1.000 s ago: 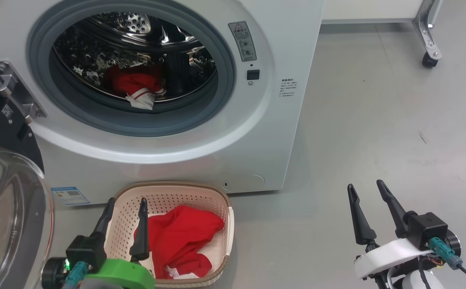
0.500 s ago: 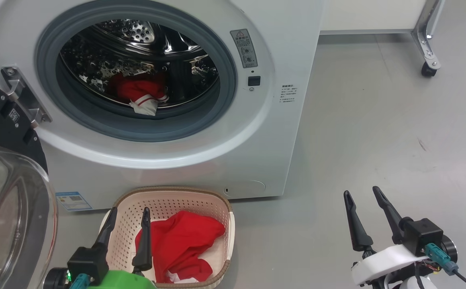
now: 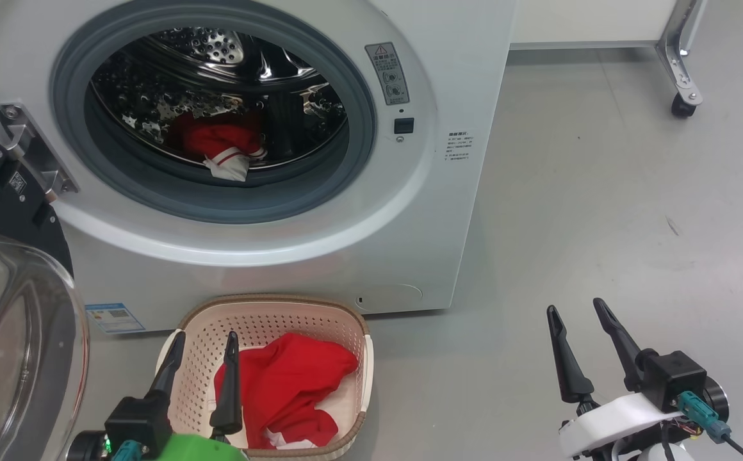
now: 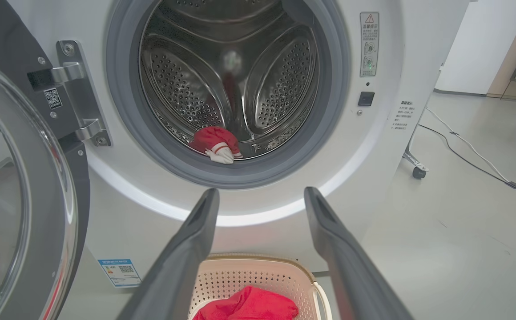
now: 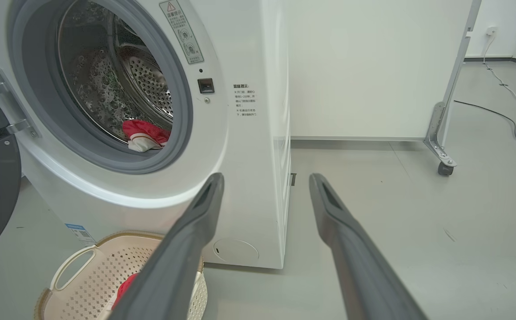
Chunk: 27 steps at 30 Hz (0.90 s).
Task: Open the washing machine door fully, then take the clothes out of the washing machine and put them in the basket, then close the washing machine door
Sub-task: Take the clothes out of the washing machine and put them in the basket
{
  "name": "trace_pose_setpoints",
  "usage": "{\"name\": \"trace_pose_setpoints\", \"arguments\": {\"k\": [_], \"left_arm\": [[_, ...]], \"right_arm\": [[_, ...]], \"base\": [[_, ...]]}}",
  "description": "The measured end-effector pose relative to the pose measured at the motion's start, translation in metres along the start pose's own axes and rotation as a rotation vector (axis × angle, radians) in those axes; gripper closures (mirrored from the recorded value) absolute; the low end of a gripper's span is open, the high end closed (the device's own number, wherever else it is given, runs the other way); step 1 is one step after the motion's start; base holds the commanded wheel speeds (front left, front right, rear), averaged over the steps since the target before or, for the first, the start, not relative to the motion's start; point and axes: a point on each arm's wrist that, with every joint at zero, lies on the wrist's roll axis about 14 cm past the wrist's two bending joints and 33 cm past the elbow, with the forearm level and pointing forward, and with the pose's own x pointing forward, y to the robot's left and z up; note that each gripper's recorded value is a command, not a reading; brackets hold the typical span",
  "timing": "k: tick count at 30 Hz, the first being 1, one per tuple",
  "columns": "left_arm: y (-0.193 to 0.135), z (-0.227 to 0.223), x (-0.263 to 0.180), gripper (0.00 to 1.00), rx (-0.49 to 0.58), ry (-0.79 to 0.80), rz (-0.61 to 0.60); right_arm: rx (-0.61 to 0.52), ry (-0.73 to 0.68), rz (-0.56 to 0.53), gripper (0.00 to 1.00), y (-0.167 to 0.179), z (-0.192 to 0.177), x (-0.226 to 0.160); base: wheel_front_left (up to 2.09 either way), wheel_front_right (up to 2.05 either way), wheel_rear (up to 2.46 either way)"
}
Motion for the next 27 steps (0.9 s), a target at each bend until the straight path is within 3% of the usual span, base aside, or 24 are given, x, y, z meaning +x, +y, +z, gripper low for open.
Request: {"name": "trace_pose_setpoints", "arguments": {"k": [13,27], "left_arm": [[0.005,-0.019,0.011,0.00,-0.005,0.079,0.022],[-0.003,-0.051,0.063,0.00,0.009,0.192,-0.023]], "right_arm": [[0.012,0.032,0.008,0.00,0.002,-0.011,0.009],[0.020,0.062,0.002,0.00,-0.007,-0.025,0.037]], "base": [[0.00,0.00,0.00],[0.00,0.00,0.00]]}}
